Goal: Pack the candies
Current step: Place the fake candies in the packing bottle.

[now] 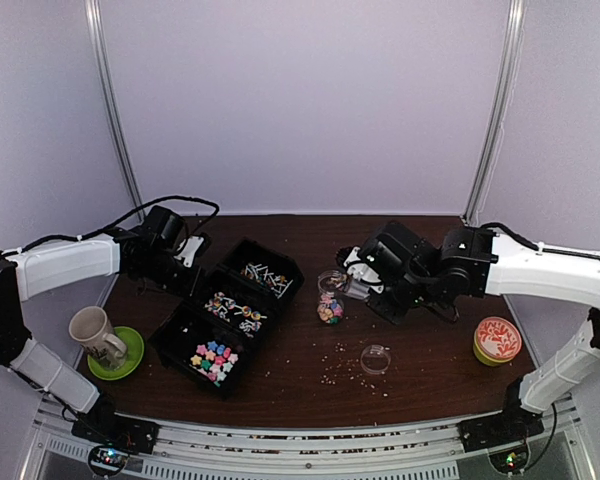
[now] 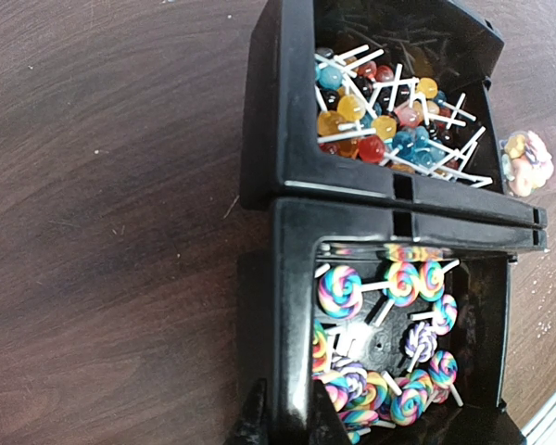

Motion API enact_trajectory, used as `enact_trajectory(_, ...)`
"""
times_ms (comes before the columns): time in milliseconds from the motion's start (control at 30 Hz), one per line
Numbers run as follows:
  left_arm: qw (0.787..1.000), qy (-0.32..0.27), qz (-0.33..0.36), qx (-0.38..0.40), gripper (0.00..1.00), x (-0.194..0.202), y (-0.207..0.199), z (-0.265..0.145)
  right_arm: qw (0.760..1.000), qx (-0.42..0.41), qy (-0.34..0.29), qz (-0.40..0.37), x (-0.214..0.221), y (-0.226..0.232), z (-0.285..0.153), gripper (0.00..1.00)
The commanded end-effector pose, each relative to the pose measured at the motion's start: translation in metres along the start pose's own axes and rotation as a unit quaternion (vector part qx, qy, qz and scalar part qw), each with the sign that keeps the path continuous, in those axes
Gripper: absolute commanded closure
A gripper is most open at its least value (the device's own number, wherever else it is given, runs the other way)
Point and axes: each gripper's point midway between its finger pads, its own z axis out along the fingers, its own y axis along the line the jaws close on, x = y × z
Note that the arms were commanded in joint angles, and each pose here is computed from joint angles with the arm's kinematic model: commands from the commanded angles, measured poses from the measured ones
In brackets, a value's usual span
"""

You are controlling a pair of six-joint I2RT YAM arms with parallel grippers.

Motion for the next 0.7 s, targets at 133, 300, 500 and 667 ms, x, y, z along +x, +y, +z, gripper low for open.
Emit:
enact_trajectory(133,0.995,-0.089,0.003,0.038,1.0,-0.053,-0.017,-0.022,1.0,0.007,0.016,-0.012,-0.005,-0.008,-0.006,1.0)
enact_trajectory(300,0.995,-0.089,0.003,0.039,1.0,-0.053,-0.018,-0.023,1.0,0.011,0.02,-0.017,-0.006,-0.01,-0.007,1.0)
enact_trajectory(500,0.995,-0.087,0.003,0.042,1.0,-0.053,-0.019,-0.022,1.0,0.015,0.018,-0.018,-0.012,-0.015,-0.013,1.0)
enact_trajectory(667,0.996,-0.083,0.003,0.045,1.0,-0.052,-0.019,-0.02,1.0,0.01,-0.007,-0.006,-0.027,-0.019,-0.024,1.0)
